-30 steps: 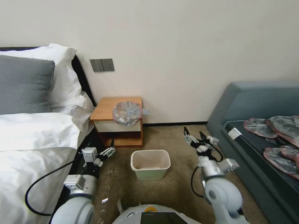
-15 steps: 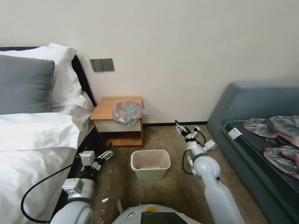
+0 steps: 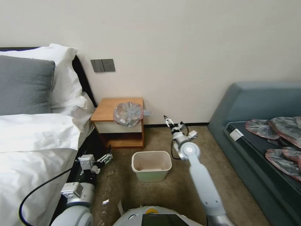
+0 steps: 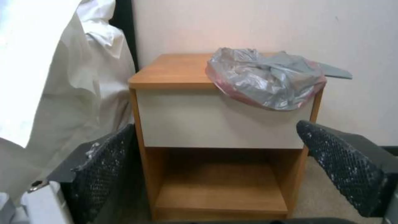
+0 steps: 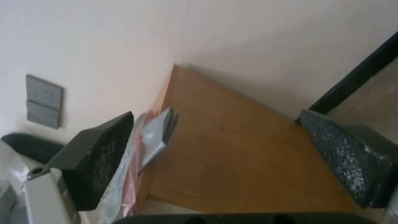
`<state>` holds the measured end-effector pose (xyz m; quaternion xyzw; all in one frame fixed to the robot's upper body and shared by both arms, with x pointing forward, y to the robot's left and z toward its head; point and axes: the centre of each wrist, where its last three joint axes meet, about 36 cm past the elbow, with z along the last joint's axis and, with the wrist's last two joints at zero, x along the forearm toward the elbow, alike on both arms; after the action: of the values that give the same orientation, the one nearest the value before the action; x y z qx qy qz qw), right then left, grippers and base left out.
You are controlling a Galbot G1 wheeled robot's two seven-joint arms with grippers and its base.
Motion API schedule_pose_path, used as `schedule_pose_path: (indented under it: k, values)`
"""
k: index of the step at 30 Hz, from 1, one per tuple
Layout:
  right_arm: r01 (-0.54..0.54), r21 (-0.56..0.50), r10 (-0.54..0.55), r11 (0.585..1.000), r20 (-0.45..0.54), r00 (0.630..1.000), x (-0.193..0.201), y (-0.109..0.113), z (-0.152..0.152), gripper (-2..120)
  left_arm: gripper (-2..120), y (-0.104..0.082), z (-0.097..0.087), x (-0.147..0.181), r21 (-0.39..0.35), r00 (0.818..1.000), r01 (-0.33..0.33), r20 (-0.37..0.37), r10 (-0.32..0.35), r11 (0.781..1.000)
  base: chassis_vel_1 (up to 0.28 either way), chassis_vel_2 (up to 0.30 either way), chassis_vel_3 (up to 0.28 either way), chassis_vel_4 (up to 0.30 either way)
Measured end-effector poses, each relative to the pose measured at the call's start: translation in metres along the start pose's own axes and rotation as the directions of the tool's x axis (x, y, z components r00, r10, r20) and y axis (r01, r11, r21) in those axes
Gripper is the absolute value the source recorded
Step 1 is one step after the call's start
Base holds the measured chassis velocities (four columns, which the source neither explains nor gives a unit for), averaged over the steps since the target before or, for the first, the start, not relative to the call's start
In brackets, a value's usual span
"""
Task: Pick up the garbage bag from the table and place it over the trash can.
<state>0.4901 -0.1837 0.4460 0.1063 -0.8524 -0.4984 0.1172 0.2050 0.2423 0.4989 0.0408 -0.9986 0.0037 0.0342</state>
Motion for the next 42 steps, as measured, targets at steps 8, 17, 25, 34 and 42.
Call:
schedule_pose_path:
  k: [8, 17, 25, 34, 42]
  values:
    - [0.060, -0.124, -0.067, 0.990, -0.056, 0.996, -0.046, 0.012, 0.008, 100, 100, 0.000, 0.000, 0.001, 0.001, 1.000, 0.002, -0.003, -0.002, 1.000, 0.000, 0.000, 0.000, 0.000]
    - [0.084, -0.220, -0.107, 0.972, -0.094, 0.990, -0.077, 0.010, 0.015, 100, 100, -0.001, 0.001, 0.002, -0.008, 1.000, 0.010, -0.007, -0.010, 1.000, 0.000, 0.000, 0.000, 0.000]
    - [0.070, -0.244, -0.099, 0.967, -0.109, 0.989, -0.098, 0.005, 0.022, 95, 100, -0.002, 0.002, 0.003, -0.011, 1.000, 0.015, -0.001, -0.015, 1.000, 0.000, 0.000, 0.000, 0.000]
    - [0.080, -0.268, -0.112, 0.960, -0.108, 0.988, -0.117, 0.005, 0.025, 62, 100, -0.003, 0.002, 0.003, -0.011, 1.000, 0.016, 0.003, -0.016, 1.000, 0.000, 0.000, 0.000, 0.000]
    - [0.099, -0.277, -0.137, 0.956, -0.122, 0.983, -0.119, 0.007, 0.028, 31, 99, -0.005, 0.001, 0.001, -0.005, 1.000, 0.010, 0.023, -0.010, 1.000, 0.000, 0.000, 0.000, 0.000]
